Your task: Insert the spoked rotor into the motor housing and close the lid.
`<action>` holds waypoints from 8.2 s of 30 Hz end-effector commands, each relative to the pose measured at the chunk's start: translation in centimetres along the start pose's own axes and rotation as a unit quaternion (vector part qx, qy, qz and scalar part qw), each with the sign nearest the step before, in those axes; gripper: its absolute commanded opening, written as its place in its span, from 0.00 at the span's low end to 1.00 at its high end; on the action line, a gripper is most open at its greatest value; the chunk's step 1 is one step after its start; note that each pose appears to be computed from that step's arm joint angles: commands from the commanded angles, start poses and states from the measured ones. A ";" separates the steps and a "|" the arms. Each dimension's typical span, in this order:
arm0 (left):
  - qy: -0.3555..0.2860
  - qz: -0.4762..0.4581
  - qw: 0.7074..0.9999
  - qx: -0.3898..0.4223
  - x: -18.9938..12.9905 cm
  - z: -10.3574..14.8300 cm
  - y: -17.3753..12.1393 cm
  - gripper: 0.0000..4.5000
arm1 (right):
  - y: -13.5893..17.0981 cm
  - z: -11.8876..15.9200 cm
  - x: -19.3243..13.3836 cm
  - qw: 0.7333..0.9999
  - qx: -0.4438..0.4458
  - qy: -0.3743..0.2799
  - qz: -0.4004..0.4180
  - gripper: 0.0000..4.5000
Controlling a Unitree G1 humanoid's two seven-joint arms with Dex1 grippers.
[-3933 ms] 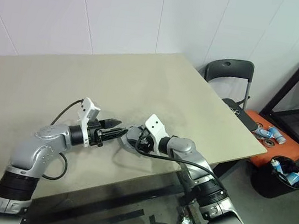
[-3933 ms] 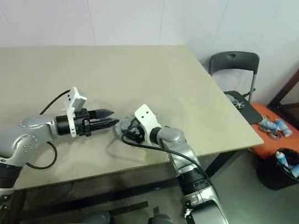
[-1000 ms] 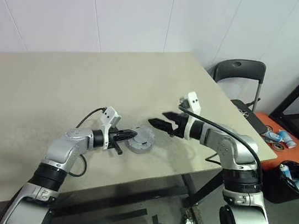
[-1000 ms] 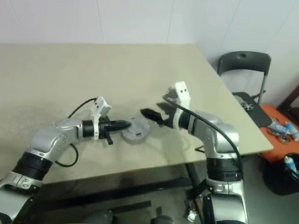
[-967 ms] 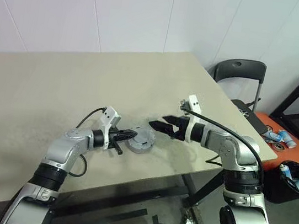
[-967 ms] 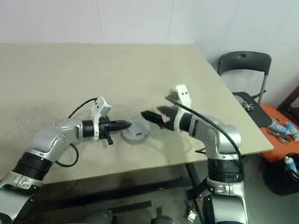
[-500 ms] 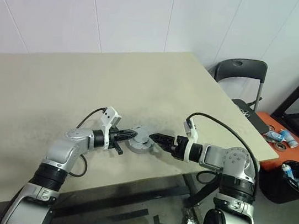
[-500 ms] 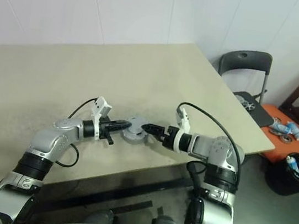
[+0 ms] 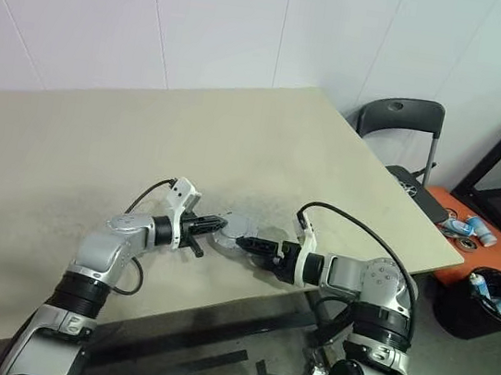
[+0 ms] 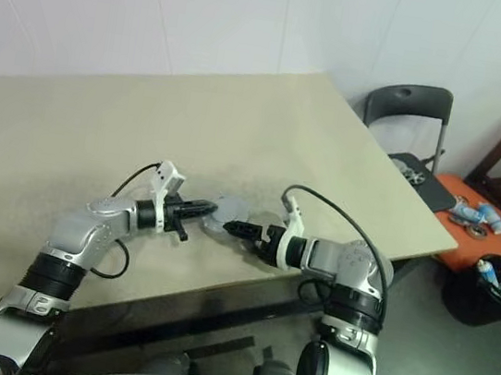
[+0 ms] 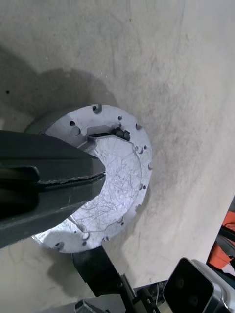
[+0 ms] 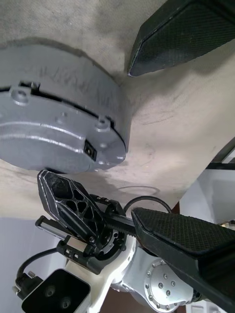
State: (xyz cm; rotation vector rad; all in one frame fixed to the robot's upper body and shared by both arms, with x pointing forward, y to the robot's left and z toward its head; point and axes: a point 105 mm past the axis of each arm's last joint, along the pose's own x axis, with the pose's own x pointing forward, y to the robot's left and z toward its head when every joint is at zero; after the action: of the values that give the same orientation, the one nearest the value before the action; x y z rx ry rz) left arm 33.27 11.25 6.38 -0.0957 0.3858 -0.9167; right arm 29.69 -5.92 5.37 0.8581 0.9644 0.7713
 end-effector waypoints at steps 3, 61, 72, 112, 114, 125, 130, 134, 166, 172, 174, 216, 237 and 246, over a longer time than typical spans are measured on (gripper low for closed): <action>0.038 0.038 0.998 -0.022 -0.5 -2.1 1.1 0.00 | -1.3 2.8 0.1 0.995 -0.004 -0.072 -0.073 0.99; -0.228 0.030 0.965 -0.127 -5.4 9.4 2.0 0.00 | 0.2 3.2 4.5 0.997 0.040 -0.060 -0.005 0.52; -0.234 0.034 0.938 -0.253 -9.6 6.2 2.3 0.00 | 4.3 5.9 2.8 0.979 0.063 -0.137 0.138 0.52; -0.286 -0.056 0.874 -0.388 -4.2 4.9 -0.6 0.99 | 12.4 8.7 2.7 0.957 0.011 -0.146 0.250 0.52; -0.291 -0.055 0.874 -0.387 -3.9 5.3 -0.3 0.99 | 12.4 8.7 2.6 0.958 0.009 -0.145 0.249 0.52; -0.309 -0.098 0.863 -0.387 -2.5 7.4 -1.4 0.99 | 12.0 8.6 2.7 0.960 0.010 -0.143 0.241 0.52; -0.313 -0.073 0.859 -0.399 -2.7 7.0 -0.3 0.99 | 11.7 8.7 2.8 0.961 0.015 -0.144 0.235 0.52; -0.315 -0.054 0.856 -0.406 -3.1 6.7 0.5 0.99 | 11.7 8.6 2.9 0.962 0.016 -0.142 0.232 0.52; -0.308 -0.057 0.865 -0.392 -2.1 9.0 -0.8 0.54 | 11.0 7.9 3.9 0.970 0.003 -0.131 0.207 0.95; -0.308 -0.034 0.867 -0.389 -2.6 8.3 0.2 0.54 | 10.6 8.4 3.8 0.970 0.010 -0.140 0.198 0.95; -0.312 -0.027 0.867 -0.388 -2.7 8.3 0.6 0.54 | 10.5 8.5 3.8 0.970 0.011 -0.143 0.194 0.95; -0.286 0.457 0.789 -0.294 -23.6 -5.5 12.7 0.85 | 9.9 8.1 4.3 0.975 -0.010 -0.134 0.176 0.96; -0.222 0.205 0.953 0.032 -20.1 12.7 9.7 1.00 | 9.3 9.7 2.1 0.966 -0.181 -0.161 0.094 0.96; -0.088 0.000 0.987 0.135 -9.9 8.8 1.6 1.00 | 10.9 9.2 0.9 0.843 -0.526 -0.113 0.012 0.96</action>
State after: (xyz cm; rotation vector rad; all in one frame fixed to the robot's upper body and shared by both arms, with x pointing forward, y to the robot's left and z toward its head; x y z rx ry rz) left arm 32.68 20.01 15.23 0.0277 0.1411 -0.9055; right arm 37.63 -4.08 15.76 0.0720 0.2920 0.9383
